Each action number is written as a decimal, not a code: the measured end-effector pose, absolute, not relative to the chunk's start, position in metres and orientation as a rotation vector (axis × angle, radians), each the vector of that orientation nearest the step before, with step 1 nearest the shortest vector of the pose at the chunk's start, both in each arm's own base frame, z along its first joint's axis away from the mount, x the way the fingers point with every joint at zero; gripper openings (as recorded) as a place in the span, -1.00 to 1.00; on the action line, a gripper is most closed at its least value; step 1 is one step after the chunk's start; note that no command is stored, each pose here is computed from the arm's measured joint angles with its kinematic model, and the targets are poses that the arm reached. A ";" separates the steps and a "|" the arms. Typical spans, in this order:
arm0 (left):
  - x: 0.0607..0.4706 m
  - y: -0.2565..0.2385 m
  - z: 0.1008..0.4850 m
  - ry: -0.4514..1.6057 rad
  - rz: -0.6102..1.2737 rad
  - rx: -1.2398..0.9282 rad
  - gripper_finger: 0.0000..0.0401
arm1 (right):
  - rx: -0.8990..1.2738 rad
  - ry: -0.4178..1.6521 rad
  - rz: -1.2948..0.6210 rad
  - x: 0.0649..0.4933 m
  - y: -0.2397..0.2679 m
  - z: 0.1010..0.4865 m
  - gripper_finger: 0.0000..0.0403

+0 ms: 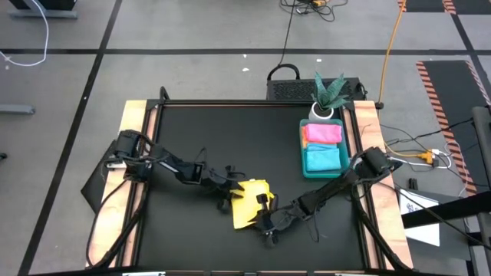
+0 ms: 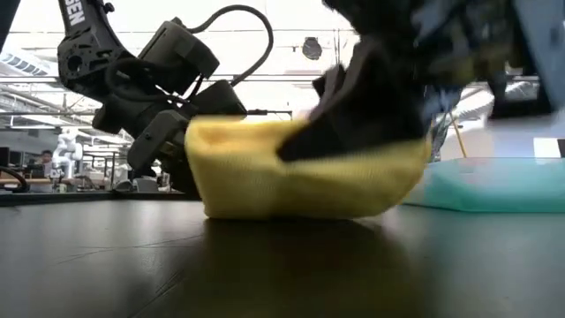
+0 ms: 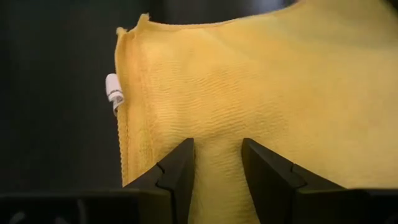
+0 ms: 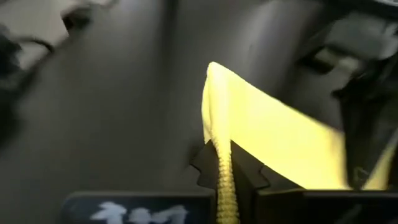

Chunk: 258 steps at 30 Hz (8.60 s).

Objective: Fold microfiber towels
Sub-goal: Fold the yellow microfiber cloth, then put the yellow microfiber cloth into the green bin

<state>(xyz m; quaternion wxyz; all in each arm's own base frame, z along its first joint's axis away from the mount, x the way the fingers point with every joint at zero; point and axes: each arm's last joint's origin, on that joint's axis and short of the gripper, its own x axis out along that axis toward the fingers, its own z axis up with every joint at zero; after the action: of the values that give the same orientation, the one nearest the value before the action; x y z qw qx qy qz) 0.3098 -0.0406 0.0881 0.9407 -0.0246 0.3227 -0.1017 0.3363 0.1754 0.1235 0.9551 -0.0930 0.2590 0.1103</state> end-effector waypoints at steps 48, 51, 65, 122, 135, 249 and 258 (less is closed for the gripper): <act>0.257 -0.107 0.129 0.813 -0.055 -0.023 -0.30 | 0.271 0.582 0.224 0.347 0.128 0.162 -0.98; 0.260 -0.107 0.117 0.810 -0.028 -0.003 -0.30 | 0.278 0.560 0.223 0.349 0.125 0.164 -0.98; 0.290 -0.090 0.100 0.636 0.023 0.051 -0.30 | 0.379 0.648 0.203 0.355 0.100 0.152 -0.98; 0.301 -0.090 0.101 0.616 0.028 0.045 -0.30 | 0.547 0.728 -0.013 0.320 0.072 0.151 -0.98; 0.313 -0.081 0.082 0.570 -0.013 -0.009 -0.30 | 0.575 0.783 -0.053 0.329 0.051 0.126 -0.98; 0.331 -0.025 0.117 0.533 0.215 -0.221 -0.30 | 0.015 0.591 -0.245 0.276 0.091 0.146 -0.93; 0.330 -0.013 0.108 0.590 0.234 -0.206 -0.30 | 0.007 0.598 -0.048 0.279 0.098 0.147 -0.51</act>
<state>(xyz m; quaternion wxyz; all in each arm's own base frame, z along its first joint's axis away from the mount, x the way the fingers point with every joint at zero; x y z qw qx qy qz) 0.3296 -0.0133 0.1079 0.9449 -0.1013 0.2895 0.1147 0.2790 0.0979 0.1467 0.9553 0.0033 0.2946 -0.0236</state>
